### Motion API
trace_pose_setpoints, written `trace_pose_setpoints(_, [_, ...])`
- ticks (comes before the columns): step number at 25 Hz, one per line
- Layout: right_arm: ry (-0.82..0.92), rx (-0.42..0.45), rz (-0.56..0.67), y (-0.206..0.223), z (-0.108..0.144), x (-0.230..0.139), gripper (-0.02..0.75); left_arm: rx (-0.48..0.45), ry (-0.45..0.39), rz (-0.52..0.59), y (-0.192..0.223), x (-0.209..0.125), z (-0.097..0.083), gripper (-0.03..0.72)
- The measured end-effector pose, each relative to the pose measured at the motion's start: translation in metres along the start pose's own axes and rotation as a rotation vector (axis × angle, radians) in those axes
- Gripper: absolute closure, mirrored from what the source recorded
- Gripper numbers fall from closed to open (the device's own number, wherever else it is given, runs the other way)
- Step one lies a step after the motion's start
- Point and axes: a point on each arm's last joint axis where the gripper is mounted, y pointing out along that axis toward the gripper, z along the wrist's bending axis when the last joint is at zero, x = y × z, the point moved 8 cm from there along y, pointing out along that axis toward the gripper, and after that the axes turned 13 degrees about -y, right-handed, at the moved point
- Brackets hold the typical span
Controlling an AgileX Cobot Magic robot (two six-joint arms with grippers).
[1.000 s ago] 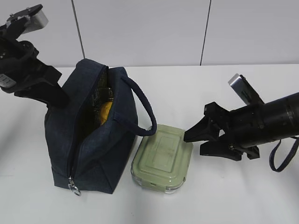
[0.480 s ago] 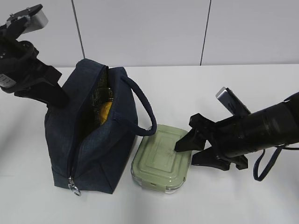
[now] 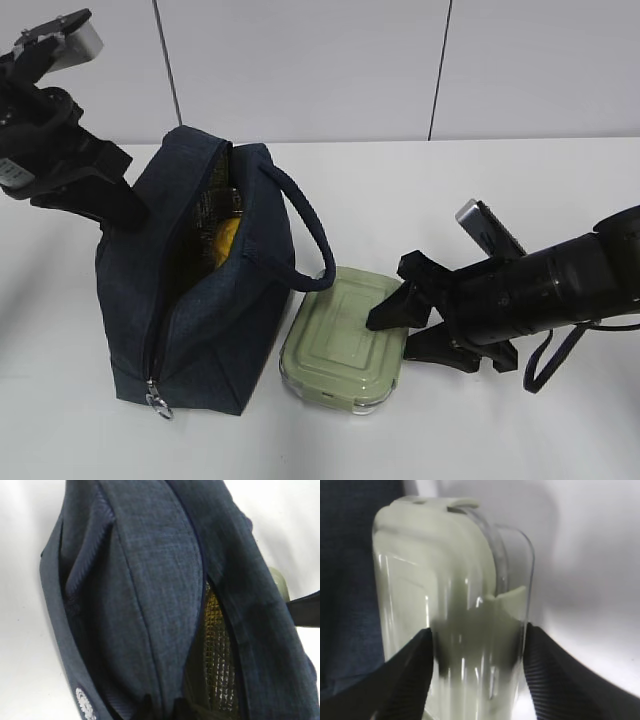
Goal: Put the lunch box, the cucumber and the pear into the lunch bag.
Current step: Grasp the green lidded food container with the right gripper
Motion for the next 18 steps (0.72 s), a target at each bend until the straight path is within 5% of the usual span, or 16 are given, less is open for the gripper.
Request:
trace_pose_setpoints(7, [0.025, 0.034, 0.02, 0.0094, -0.001, -0.0051, 0.288, 0.0, 0.0, 0.0, 0.0, 0.0, 0.0, 0.67])
trace_pose_setpoints(18, [-0.007, 0.046, 0.012, 0.0119, 0.0044, -0.0047, 0.409, 0.001, 0.0, -0.003, 0.0, 0.0005, 0.0001, 0.67])
